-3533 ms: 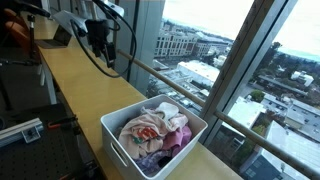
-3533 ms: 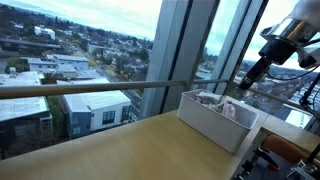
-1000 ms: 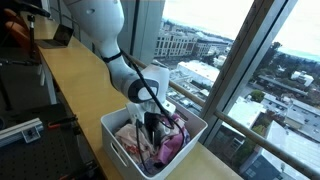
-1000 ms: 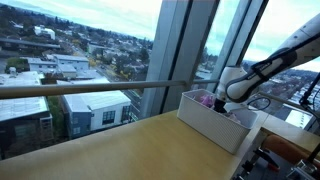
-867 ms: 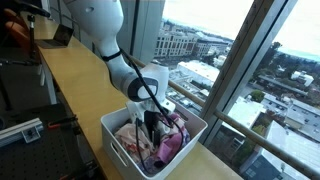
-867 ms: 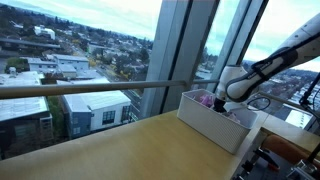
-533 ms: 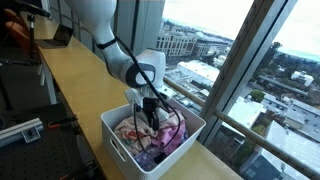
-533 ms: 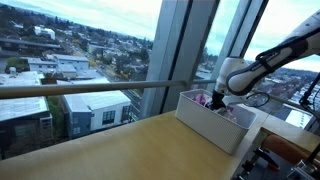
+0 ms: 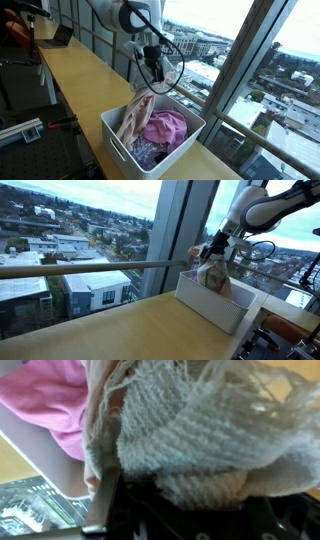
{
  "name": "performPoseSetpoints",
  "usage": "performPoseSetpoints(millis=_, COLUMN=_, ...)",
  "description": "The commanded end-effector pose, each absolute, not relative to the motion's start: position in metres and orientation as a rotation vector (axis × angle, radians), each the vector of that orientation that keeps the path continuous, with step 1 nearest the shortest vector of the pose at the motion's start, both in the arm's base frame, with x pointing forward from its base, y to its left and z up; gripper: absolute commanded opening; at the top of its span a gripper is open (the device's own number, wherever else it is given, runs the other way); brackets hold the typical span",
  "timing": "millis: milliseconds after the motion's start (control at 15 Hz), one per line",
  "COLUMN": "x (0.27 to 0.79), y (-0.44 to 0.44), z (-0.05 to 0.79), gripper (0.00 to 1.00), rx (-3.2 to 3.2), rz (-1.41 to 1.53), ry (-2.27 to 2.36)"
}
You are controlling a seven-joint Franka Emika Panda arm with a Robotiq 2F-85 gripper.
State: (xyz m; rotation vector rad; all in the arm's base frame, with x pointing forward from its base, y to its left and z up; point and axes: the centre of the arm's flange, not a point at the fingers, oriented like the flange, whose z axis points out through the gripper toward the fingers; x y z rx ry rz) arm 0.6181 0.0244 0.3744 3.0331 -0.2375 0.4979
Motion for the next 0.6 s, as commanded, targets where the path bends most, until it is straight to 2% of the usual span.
performPoseSetpoints(millis=0, x=0.607, y=0.072, z=0.463, gripper=0.03, rx=3.041, rz=0.688, ry=-0.134)
performPoseSetpoints(millis=267, x=0.602, y=0.159, z=0.541, gripper=0.03, rx=3.039, rz=0.865, ry=0.080)
performPoseSetpoints(millis=533, x=0.605, y=0.273, z=0.564, gripper=0.03, rx=3.096, rz=0.831, ry=0.250)
